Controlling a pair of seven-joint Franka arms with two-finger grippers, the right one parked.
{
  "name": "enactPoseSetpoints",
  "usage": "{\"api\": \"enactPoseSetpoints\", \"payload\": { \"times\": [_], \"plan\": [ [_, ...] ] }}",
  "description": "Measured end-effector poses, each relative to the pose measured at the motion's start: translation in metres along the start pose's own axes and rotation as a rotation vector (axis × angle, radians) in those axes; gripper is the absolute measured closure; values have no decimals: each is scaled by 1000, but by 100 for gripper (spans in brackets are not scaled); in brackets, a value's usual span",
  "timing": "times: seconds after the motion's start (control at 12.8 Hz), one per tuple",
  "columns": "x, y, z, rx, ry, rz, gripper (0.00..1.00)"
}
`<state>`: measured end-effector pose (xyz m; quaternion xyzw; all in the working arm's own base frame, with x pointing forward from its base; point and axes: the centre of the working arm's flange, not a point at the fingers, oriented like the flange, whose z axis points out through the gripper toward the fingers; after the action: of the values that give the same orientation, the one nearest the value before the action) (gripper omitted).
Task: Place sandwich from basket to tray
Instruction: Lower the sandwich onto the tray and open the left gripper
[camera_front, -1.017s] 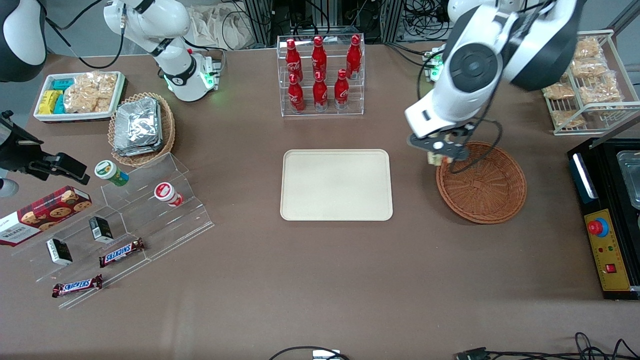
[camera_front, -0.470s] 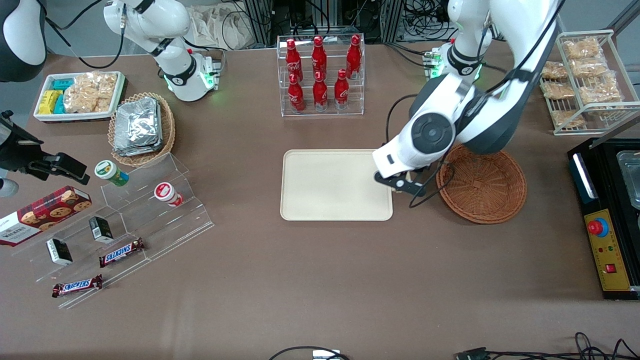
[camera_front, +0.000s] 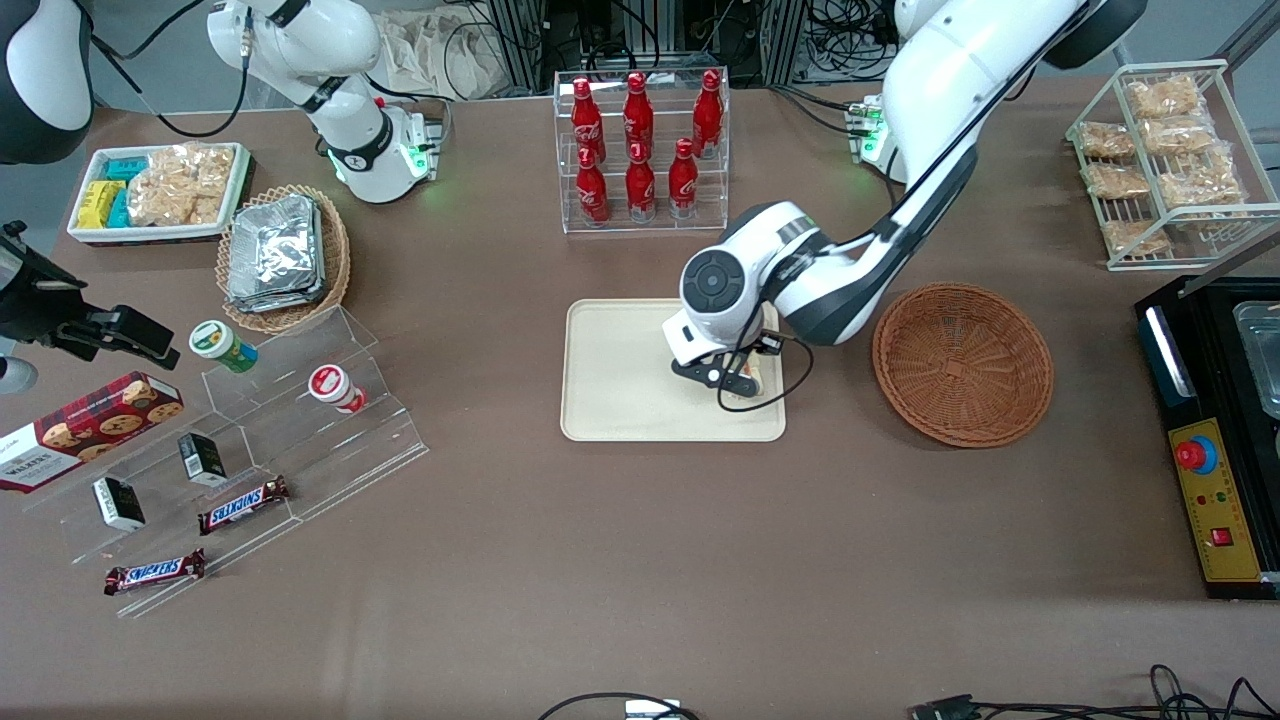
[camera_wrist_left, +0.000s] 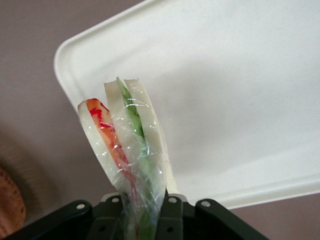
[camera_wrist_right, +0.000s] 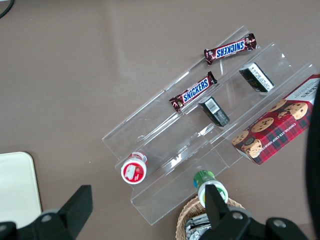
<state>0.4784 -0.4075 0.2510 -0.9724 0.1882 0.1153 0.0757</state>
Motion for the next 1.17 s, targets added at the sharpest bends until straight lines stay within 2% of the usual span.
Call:
{"api": "enactPoseSetpoints", "payload": {
  "times": [0.31, 0.63, 0.7, 1.17],
  "plan": [
    [12, -8, 19, -38, 9, -18, 80],
    [15, -15, 32, -44, 10, -34, 81],
    [15, -15, 33, -43, 9, -38, 74],
    [19, -32, 32, -44, 4, -74, 10]
  ]
}}
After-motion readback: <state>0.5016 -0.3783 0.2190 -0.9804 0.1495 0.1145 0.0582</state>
